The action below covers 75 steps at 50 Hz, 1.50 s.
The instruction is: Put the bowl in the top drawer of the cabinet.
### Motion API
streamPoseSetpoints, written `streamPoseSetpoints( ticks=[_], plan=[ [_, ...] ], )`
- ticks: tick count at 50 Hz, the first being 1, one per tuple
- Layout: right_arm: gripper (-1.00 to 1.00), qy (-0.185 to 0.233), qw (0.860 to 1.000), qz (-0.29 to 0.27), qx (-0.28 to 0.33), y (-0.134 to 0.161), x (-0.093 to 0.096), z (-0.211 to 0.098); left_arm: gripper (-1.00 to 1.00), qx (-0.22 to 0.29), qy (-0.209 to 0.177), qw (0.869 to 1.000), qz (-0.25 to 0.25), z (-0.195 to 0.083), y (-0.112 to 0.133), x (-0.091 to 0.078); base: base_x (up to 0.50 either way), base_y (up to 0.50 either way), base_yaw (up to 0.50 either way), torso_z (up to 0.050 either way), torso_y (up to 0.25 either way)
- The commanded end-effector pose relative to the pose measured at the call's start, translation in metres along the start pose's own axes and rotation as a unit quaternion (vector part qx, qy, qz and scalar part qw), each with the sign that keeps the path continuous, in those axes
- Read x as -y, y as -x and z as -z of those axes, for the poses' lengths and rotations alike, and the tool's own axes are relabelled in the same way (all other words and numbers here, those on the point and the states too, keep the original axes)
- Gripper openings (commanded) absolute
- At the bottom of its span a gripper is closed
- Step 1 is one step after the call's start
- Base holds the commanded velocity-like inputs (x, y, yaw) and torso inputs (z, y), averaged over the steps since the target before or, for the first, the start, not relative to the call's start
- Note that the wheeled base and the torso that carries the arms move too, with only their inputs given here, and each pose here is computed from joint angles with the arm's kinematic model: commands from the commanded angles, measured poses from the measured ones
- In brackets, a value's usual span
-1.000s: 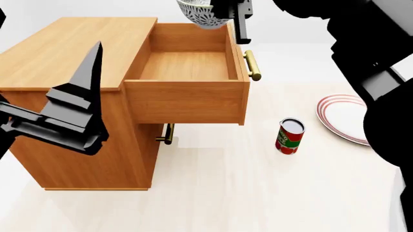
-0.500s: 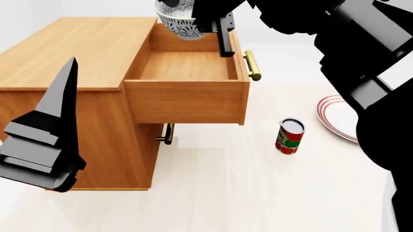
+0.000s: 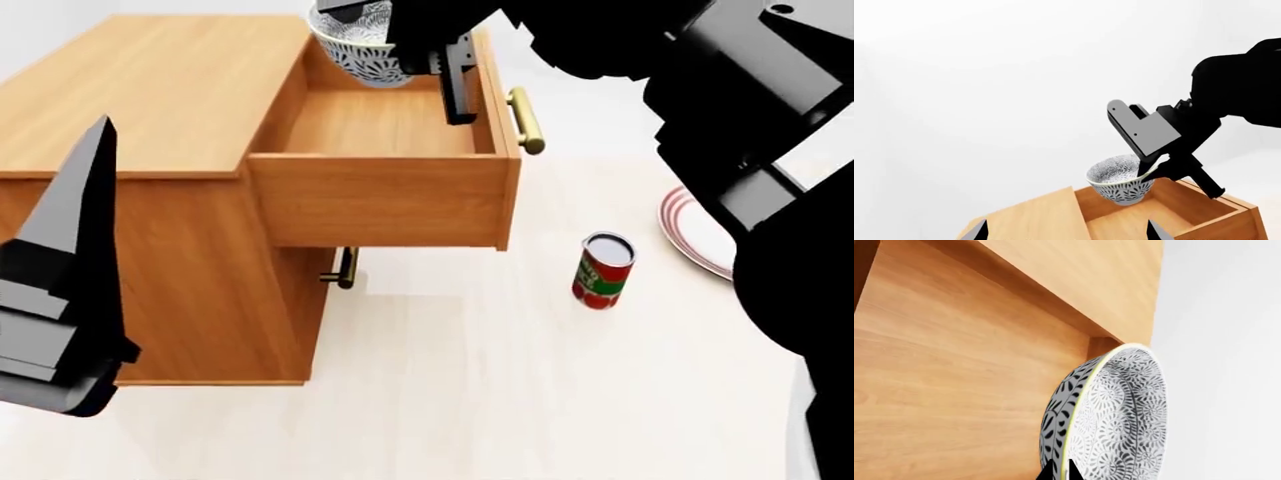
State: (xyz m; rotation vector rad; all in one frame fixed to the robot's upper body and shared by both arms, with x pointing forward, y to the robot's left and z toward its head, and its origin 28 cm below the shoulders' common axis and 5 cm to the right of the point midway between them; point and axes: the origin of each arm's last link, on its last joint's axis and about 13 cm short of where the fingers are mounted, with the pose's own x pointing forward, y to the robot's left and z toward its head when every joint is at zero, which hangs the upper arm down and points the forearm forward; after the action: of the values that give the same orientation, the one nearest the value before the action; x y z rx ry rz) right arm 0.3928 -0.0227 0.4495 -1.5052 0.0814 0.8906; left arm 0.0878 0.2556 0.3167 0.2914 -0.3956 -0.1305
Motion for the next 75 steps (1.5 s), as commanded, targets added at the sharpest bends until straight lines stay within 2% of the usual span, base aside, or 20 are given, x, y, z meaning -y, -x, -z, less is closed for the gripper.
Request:
streamPoseSetpoints(
  ticks=[1,48,49,75],
  plan=[
    [-1.00,0.006,1.000,0.008,0.000,0.0022,0.0017,-0.0012,1.00,0.005,-0.003,1.000,-0.003,-0.0009,0.0008,-0.0020,0.00,0.00,0.00,0.000,-0.072],
    [-1.00,0.006,1.000,0.008,0.000,0.0022,0.0017,-0.0012,1.00,0.011,0.010,1.000,-0.007,0.0034,0.0035,-0.0046,0.00,0.00,0.00,0.000,-0.068],
    [1.00,0.006,1.000,0.008,0.000,0.0022,0.0017,-0.0012,1.00,0.011,0.010,1.000,-0.007,0.0034,0.0036,-0.0045,0.00,0.00,0.00,0.000,0.000],
    [1.00,0.006,1.000,0.008,0.000,0.0022,0.0017,-0.0012,1.00,0.013,0.009,1.000,-0.004,0.0027,0.0050,-0.0037,0.00,0.00,0.00,0.000,0.007]
  ],
)
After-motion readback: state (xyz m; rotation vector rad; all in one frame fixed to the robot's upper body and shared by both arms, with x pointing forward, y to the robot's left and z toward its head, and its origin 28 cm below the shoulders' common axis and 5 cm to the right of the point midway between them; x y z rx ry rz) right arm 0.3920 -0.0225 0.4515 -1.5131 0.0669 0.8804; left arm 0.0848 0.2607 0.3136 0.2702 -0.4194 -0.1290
